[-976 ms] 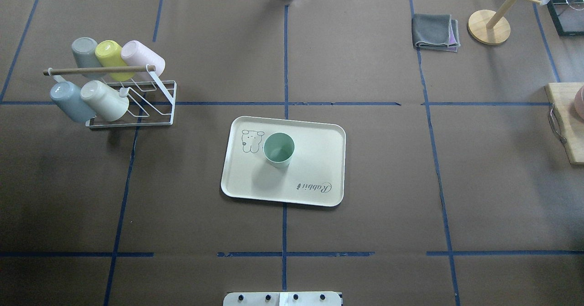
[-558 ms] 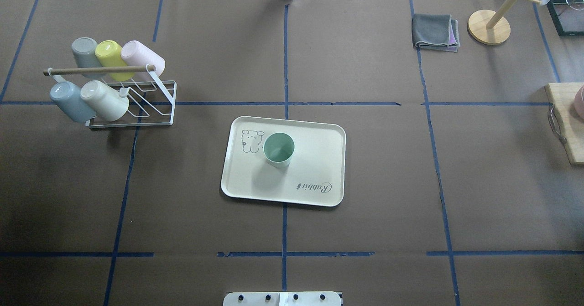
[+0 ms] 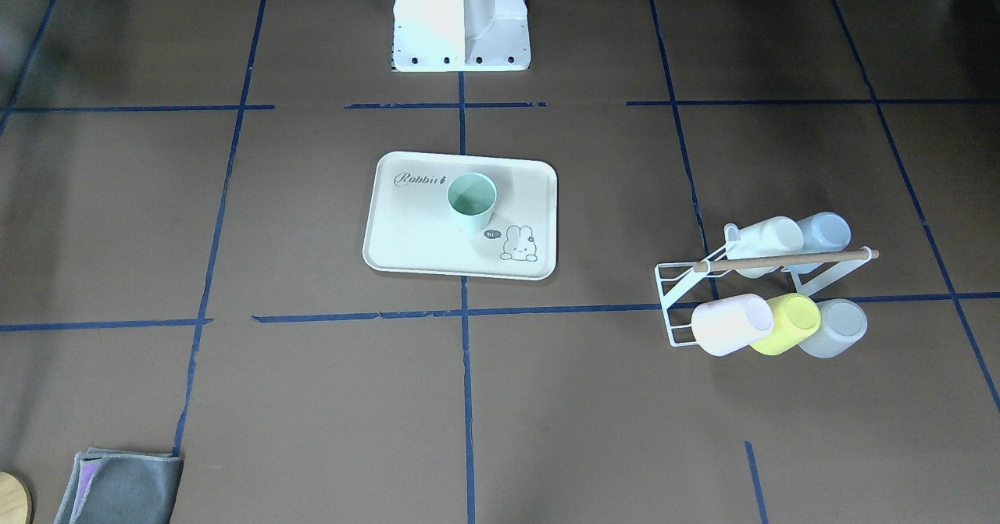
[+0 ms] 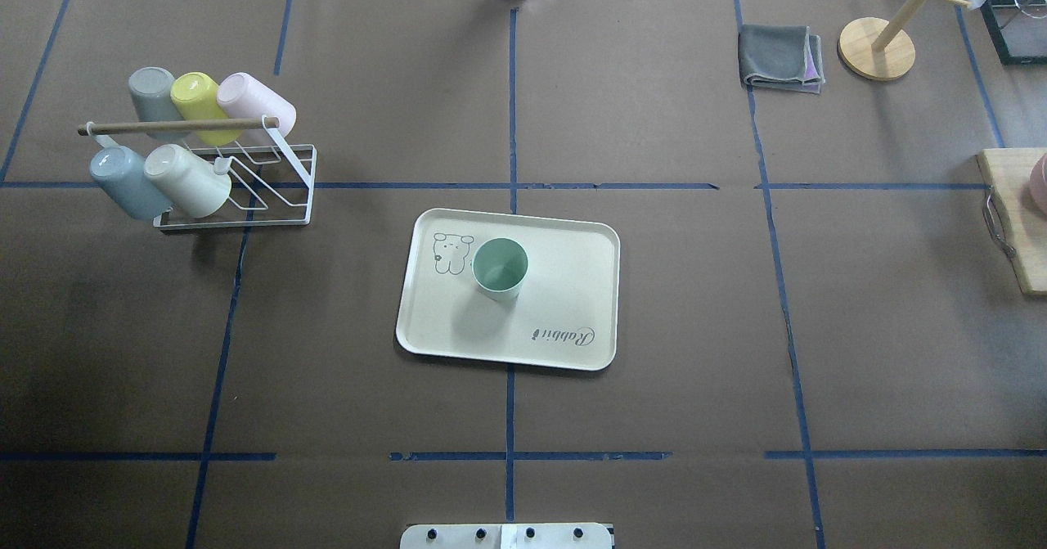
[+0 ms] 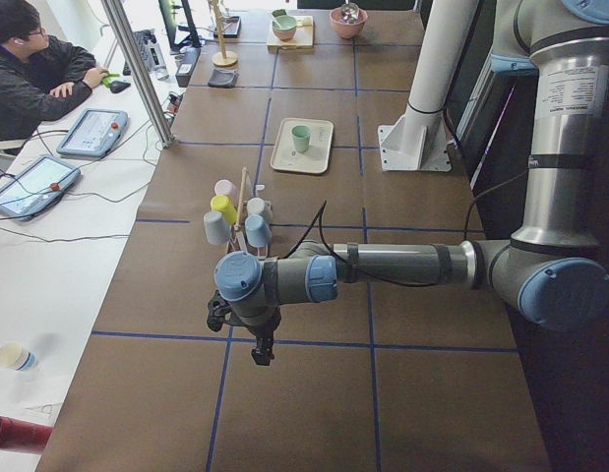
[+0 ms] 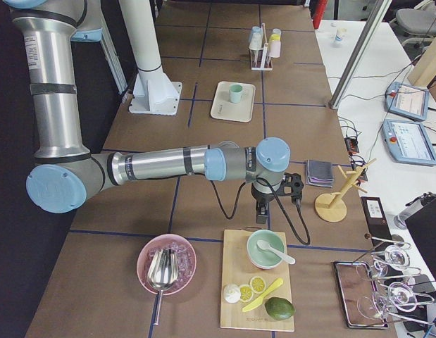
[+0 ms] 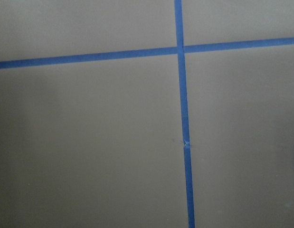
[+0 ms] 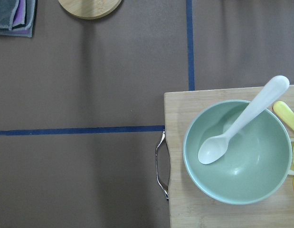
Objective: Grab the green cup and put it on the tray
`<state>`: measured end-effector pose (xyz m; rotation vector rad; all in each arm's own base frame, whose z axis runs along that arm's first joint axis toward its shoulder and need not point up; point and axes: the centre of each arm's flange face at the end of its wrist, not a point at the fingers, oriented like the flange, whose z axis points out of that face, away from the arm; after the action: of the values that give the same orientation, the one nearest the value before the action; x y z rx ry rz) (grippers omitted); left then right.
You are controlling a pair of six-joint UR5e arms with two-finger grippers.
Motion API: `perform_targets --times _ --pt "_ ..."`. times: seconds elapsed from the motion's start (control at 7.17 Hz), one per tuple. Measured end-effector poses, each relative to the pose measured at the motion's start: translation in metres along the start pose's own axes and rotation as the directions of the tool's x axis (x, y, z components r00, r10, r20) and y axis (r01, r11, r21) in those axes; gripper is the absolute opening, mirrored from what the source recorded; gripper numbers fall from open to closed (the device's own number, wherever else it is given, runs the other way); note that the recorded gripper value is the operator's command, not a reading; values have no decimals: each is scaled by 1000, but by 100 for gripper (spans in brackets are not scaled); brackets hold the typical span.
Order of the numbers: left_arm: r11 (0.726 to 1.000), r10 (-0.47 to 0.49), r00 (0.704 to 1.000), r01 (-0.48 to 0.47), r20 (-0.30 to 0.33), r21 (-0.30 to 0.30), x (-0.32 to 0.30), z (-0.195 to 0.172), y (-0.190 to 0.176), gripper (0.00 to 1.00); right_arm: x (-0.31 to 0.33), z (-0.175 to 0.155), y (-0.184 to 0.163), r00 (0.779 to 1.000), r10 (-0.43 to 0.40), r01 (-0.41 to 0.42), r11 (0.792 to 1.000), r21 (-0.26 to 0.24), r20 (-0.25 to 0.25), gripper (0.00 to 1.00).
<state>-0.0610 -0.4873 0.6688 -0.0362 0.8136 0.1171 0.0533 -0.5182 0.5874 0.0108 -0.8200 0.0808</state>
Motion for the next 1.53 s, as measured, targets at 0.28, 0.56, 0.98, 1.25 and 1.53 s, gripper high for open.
perform_targets --times 0.28,0.56,0.98,1.25,1.53 --pt "1000 3 1000 -3 2 16 2 -9 -6 100 27 13 19 999 38 -38 999 -28 -3 100" --pt "1000 6 1000 -6 4 24 3 -14 -10 100 44 22 33 999 48 -48 998 -46 -7 100" --pt "1000 8 1000 -8 6 26 4 -16 -12 100 55 29 33 1000 12 -12 1000 -16 -11 100" --pt "1000 9 1000 -10 9 29 5 -17 -12 100 58 30 30 1000 0 0 1000 1 -10 100" --pt "1000 10 1000 -11 10 29 6 -17 -12 100 59 26 29 1000 6 -6 1000 11 -9 100"
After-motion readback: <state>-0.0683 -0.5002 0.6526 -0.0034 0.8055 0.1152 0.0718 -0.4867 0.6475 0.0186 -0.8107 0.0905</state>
